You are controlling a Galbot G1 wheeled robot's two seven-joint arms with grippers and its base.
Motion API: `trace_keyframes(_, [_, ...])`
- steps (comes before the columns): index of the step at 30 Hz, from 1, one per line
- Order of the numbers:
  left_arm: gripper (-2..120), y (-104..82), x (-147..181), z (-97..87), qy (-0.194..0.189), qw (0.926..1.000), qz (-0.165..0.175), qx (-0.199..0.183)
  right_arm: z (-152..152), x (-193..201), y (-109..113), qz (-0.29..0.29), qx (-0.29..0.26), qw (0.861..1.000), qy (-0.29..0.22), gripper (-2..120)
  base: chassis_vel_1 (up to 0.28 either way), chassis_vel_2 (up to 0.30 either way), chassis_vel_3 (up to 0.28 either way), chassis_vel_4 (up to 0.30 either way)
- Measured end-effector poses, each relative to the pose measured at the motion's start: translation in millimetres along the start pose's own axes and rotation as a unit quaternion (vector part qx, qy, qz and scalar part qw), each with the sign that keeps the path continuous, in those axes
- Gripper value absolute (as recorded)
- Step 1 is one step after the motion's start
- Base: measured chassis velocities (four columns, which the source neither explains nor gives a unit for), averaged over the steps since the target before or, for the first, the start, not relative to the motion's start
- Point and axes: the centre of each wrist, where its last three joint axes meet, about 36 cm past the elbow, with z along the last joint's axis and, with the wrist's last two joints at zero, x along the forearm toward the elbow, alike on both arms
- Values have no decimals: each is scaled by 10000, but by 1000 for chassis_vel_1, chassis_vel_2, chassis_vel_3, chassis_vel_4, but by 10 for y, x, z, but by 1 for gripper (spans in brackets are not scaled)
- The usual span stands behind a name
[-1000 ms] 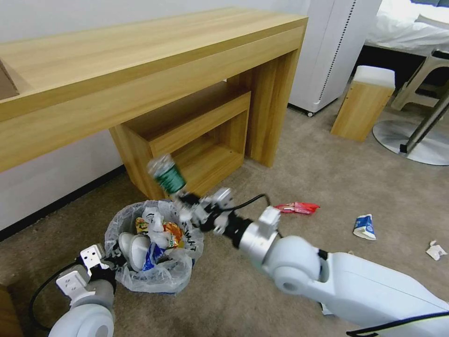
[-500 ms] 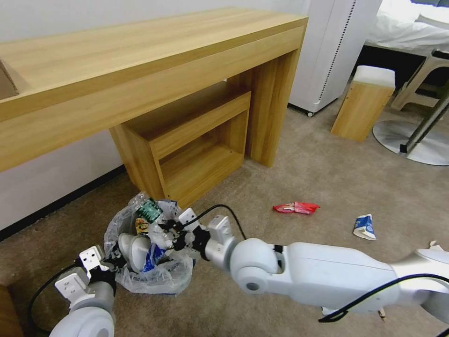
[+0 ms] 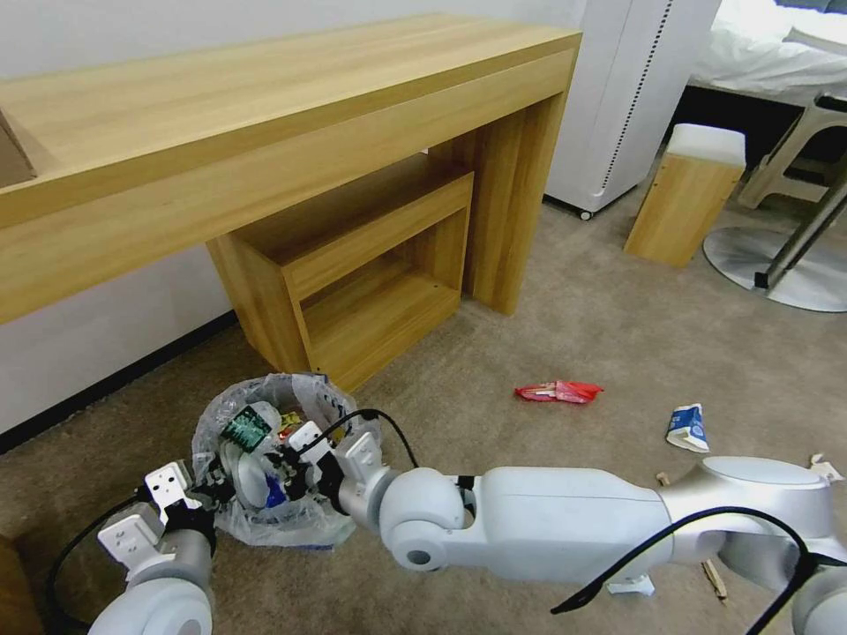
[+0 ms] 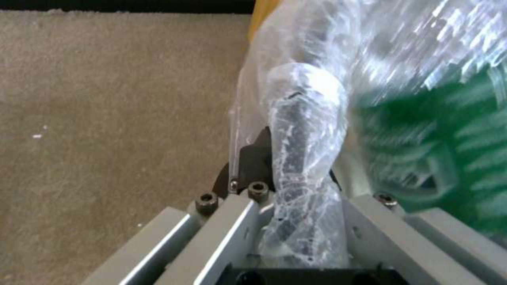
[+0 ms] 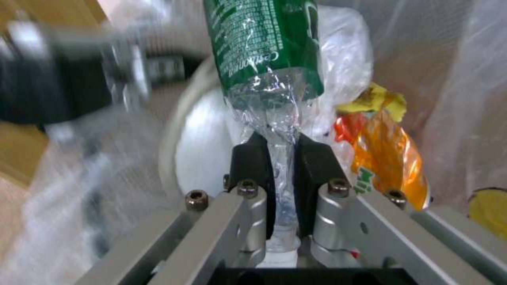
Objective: Pick up the trash bin and place the garbage on the floor into it.
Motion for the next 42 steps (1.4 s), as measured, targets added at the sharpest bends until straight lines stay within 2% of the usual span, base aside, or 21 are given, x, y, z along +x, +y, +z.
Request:
trace_keyframes(5, [1,7,-8,13,19,10000,4,-4,39,-9,32,112,-24,9998,143,6,0,0,0,0])
trace_keyframes(9, [1,16,-14,27,27,10000,-5,-9,37,-5,25,127,-62,9998,124,15,0,0,0,0])
trace_keyframes(13, [1,25,-34,40,45,10000,-19,-15,25,42,-43,166,-79,9998,-3,34,0,0,0,0])
trace_keyframes(17, [1,24,-44,56,63,10000,-24,-16,15,77,-83,194,-85,9998,-50,43,0,0,0,0])
trace_keyframes(20, [1,15,-45,61,70,10000,-10,-9,2,115,-126,233,-94,9996,-105,58,0,0,0,0])
trace_keyframes(22, [1,15,-44,62,71,10000,-10,-9,-7,123,-136,242,-103,9996,-128,61,0,0,0,0])
trace_keyframes(25, [1,23,-34,51,56,10000,-20,-17,-39,155,-177,247,-118,9993,-270,78,0,0,0,0])
trace_keyframes(27, [1,23,-31,50,55,10000,-19,-17,-45,163,-184,245,-125,9992,-296,81,0,0,0,0])
trace_keyframes(31, [1,21,-27,55,60,10000,-25,-4,-38,186,-222,211,-151,9985,-477,96,0,0,0,0])
trace_keyframes(38, [1,11,-25,61,60,10000,-28,14,-8,208,-240,212,-195,9984,-482,100,0,0,0,0])
trace_keyframes(42, [1,-2,-15,52,38,10000,-24,31,46,184,-164,170,-153,9992,-322,100,0,0,0,0])
